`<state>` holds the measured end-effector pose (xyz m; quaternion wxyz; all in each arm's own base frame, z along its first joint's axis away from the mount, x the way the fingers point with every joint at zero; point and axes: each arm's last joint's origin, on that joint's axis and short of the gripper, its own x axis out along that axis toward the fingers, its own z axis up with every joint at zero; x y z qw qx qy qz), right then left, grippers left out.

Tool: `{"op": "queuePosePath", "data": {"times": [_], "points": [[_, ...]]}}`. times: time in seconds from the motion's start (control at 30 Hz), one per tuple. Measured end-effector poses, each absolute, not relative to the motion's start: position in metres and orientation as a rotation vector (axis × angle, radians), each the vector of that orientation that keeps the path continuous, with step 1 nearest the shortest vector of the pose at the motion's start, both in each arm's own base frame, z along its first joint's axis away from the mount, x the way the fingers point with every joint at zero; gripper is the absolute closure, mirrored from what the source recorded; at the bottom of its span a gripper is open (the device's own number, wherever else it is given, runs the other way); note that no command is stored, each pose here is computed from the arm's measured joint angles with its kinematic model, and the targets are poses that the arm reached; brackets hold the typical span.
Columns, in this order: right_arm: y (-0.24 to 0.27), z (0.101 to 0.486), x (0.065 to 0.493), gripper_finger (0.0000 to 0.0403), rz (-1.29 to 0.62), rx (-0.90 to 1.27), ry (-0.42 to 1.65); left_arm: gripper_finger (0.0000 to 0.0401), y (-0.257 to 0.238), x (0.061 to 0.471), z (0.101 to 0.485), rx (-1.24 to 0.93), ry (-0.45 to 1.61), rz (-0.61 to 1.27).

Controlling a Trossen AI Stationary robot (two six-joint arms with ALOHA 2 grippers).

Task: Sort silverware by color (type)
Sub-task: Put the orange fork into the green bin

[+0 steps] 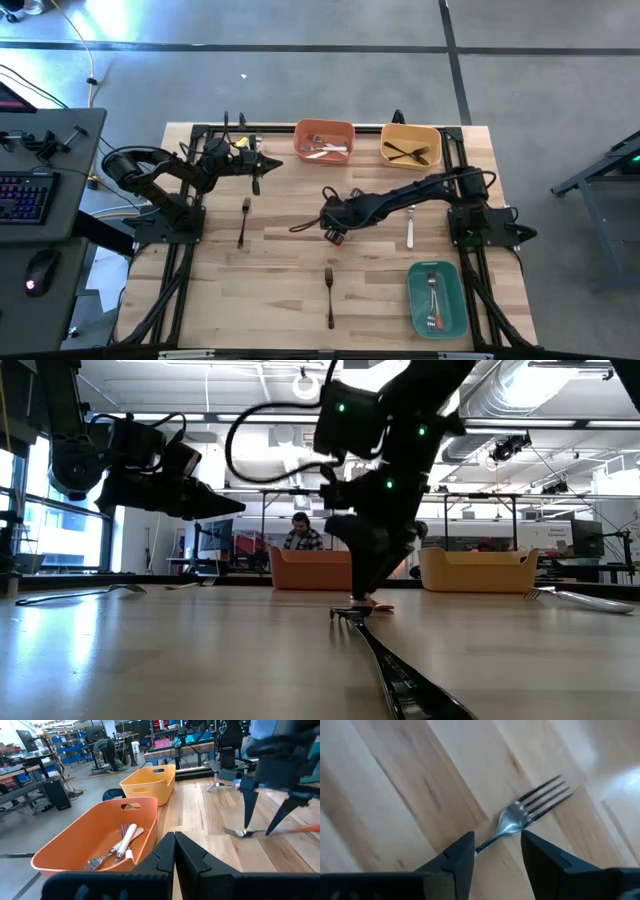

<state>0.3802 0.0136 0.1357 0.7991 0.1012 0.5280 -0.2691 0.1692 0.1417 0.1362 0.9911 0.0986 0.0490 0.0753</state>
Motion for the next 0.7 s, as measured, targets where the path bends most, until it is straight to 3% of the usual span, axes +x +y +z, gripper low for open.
{"op": "queuePosePath", "data": {"times": [0.37,0.7], "points": [[0.023,0.127,0.383,0.0289,-0.507,0.102,1.159,0.0401,0.144,0.163,0.136,0.139,0.081,0.037],[0.043,0.126,0.377,0.0393,-0.388,0.035,1.233,0.0401,0.15,0.155,0.134,0.077,0.087,0.075]]}}
